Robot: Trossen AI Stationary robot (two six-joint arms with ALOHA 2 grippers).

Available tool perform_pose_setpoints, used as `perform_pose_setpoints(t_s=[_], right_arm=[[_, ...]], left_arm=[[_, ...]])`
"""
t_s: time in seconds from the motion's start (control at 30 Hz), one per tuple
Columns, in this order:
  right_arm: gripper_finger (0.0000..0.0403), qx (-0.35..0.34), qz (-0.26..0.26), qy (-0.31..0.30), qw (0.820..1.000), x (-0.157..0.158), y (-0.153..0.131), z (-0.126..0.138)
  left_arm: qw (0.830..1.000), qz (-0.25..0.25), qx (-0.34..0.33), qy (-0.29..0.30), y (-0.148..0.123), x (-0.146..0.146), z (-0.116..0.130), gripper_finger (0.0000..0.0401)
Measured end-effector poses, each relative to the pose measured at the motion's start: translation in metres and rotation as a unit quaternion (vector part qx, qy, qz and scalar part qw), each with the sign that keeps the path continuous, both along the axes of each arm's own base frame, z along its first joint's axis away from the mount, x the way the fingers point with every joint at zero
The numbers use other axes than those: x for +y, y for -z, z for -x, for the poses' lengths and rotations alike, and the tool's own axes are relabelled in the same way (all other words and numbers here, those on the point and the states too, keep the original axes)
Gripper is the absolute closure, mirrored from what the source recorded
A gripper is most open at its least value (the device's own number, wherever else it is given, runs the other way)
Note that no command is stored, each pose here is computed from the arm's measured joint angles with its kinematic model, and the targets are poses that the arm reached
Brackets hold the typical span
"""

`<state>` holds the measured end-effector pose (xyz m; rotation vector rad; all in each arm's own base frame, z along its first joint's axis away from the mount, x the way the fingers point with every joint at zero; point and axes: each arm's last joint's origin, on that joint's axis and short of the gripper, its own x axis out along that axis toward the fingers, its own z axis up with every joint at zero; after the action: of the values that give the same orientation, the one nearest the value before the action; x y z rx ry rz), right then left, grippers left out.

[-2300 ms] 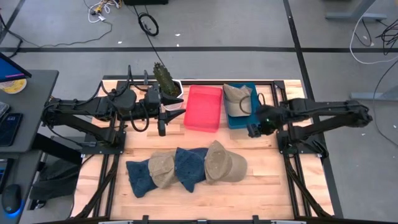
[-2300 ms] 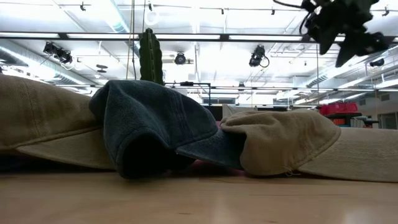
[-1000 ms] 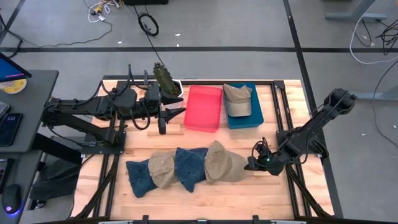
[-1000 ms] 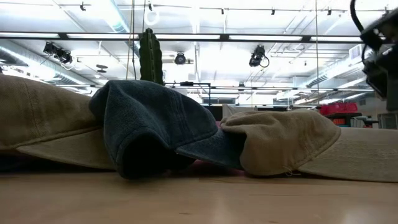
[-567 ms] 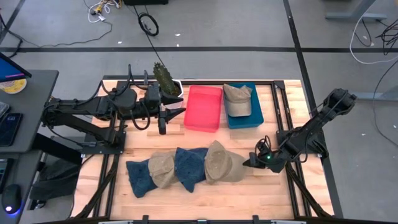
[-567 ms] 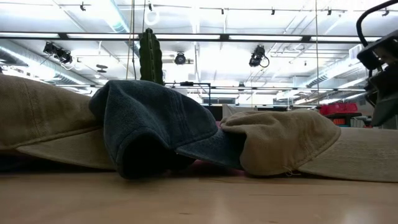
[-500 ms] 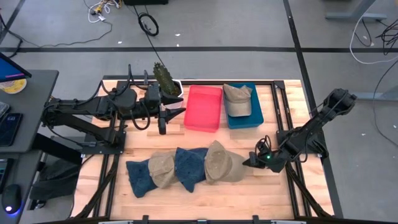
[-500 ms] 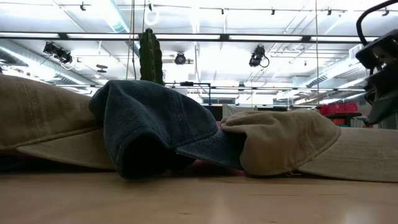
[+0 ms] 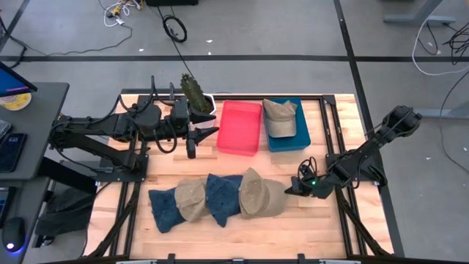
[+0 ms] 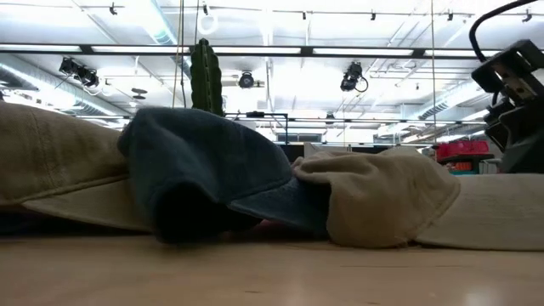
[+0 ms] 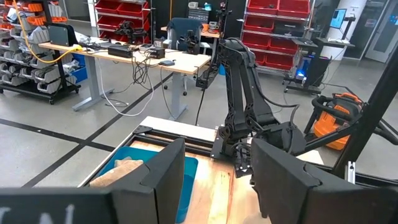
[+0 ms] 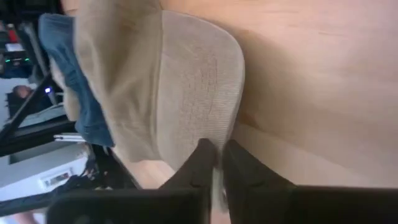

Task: Pick & Place hat
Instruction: Put the right brown cap into the blue bin

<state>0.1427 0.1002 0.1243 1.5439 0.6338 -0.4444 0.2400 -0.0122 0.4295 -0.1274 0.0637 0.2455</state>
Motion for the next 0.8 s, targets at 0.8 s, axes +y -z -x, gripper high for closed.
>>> perform_pose_setpoints(t_s=[0.8], right_arm=[[0.0402, -0.210, -0.037, -0.074, 0.974, 0.008, -0.078, -0.006]], left_arm=[[1.000, -0.002, 0.001, 0.000, 0.000, 0.000, 0.000, 0.0213]])
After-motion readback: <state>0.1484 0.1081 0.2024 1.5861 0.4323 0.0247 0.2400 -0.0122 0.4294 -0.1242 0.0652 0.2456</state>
